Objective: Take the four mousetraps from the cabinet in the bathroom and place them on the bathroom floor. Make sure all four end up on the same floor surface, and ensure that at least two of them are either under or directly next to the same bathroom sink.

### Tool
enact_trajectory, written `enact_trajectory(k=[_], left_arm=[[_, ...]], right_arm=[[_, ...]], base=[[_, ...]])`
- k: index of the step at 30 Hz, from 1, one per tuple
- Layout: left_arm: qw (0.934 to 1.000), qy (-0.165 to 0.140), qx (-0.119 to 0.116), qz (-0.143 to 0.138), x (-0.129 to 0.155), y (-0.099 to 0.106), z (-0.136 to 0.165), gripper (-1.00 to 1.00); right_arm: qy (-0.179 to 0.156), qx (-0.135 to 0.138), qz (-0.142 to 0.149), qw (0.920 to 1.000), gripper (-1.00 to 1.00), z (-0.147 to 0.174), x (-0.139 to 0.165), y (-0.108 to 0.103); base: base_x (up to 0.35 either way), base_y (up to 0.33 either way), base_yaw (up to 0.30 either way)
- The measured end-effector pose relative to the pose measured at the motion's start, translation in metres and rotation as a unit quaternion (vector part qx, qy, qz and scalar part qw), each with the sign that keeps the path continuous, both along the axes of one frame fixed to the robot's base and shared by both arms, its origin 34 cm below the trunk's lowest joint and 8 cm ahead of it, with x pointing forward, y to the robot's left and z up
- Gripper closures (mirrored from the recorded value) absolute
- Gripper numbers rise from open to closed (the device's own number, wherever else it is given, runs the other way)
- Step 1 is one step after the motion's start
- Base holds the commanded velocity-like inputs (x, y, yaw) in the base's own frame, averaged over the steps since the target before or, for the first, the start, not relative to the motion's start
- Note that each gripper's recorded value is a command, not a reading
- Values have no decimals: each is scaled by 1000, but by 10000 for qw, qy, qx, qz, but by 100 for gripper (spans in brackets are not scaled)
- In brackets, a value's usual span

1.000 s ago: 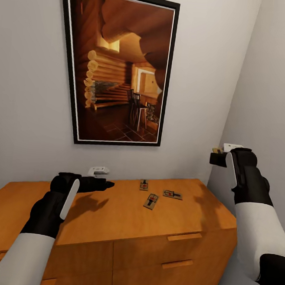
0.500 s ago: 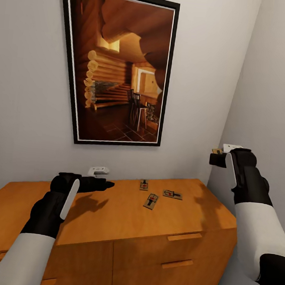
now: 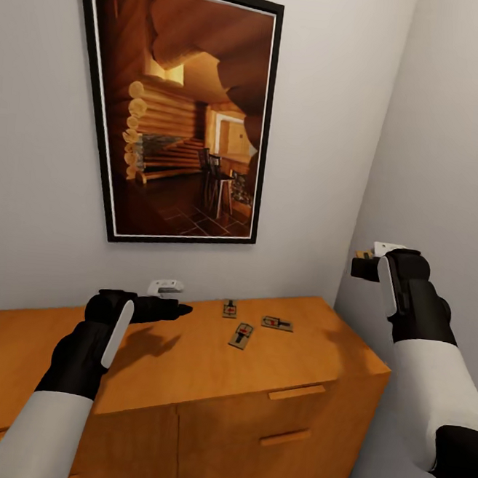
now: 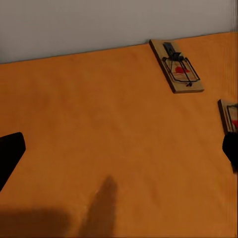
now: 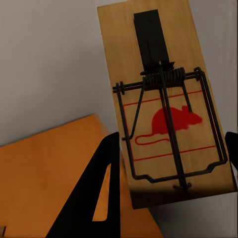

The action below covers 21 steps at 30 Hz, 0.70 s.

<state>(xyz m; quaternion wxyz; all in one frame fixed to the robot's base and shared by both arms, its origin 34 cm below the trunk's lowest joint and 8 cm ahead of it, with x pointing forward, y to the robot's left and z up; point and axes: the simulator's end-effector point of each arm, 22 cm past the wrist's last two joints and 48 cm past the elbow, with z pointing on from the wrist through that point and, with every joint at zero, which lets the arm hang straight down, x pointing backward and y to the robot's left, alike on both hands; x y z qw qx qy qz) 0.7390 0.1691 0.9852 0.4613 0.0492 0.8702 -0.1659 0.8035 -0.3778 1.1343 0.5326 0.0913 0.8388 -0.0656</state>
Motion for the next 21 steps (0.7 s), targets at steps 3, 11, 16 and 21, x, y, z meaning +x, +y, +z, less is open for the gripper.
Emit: enact_trajectory(k=[3, 11, 16, 21], left_arm=[[10000, 0, -2, -2, 0, 0, 0, -100], [10000, 0, -3, -10, 0, -1, 0, -100], [10000, -1, 1, -22, 0, -3, 0, -100], [10000, 3, 9, -36, -1, -4, 0, -100]], right_arm=[[1, 0, 0, 10000, 100, 0, 0, 0], [2, -7, 1, 10000, 100, 0, 0, 0], [0, -14, -4, 10000, 100, 0, 0, 0], [-4, -9, 1, 10000, 100, 0, 0, 0]], base=[[0, 0, -68], [0, 0, -16], [0, 0, -7], [0, 0, -103]])
